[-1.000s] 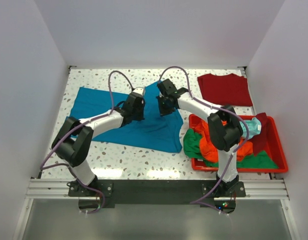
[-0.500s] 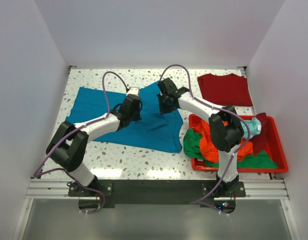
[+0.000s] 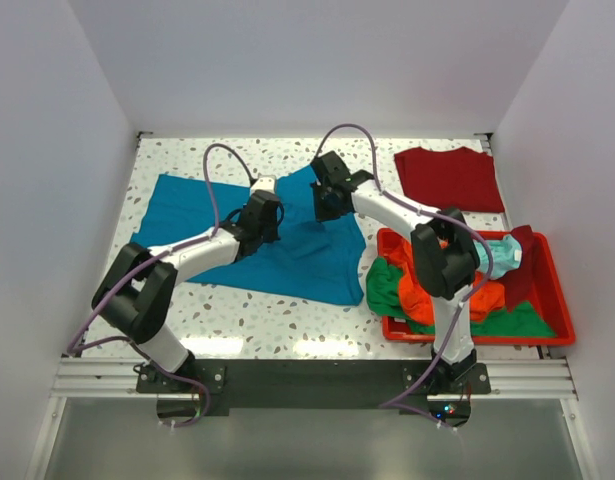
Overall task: Fold and stack the t-shirts
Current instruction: Fold the tshirt
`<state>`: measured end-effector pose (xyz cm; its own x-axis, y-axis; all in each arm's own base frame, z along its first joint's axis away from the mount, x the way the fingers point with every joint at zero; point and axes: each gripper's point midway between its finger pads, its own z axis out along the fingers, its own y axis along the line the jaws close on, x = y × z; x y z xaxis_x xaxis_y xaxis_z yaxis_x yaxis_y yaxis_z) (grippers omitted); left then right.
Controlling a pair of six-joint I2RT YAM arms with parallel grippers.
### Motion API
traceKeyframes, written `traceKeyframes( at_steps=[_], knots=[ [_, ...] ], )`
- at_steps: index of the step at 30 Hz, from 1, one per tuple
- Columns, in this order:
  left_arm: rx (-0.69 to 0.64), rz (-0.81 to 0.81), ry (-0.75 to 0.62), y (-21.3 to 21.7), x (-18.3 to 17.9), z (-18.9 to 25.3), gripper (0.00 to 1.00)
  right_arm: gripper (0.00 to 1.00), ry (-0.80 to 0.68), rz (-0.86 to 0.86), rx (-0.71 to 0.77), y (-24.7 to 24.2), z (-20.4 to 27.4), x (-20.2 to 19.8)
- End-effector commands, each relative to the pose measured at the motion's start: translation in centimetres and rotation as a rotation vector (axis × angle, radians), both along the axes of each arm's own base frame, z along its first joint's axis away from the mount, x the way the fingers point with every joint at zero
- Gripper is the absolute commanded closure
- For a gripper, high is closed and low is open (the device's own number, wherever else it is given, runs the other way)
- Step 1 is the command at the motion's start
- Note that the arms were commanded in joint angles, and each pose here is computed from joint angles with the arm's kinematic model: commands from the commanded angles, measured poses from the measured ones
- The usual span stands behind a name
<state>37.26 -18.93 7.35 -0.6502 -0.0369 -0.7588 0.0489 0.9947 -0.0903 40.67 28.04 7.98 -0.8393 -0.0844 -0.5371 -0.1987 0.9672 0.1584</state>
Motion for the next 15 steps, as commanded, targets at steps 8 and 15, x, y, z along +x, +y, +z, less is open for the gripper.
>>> traceKeyframes(
  at_steps=[8,15],
  knots=[
    [-0.004,0.047,-0.057,0.5,0.7,0.8,1.0,1.0,-0.053,0.009,-0.006,1.0,0.5,2.4],
    [0.016,0.049,-0.048,0.6,0.8,0.1,1.0,1.0,-0.059,-0.007,-0.001,1.2,0.3,2.9]
  ],
)
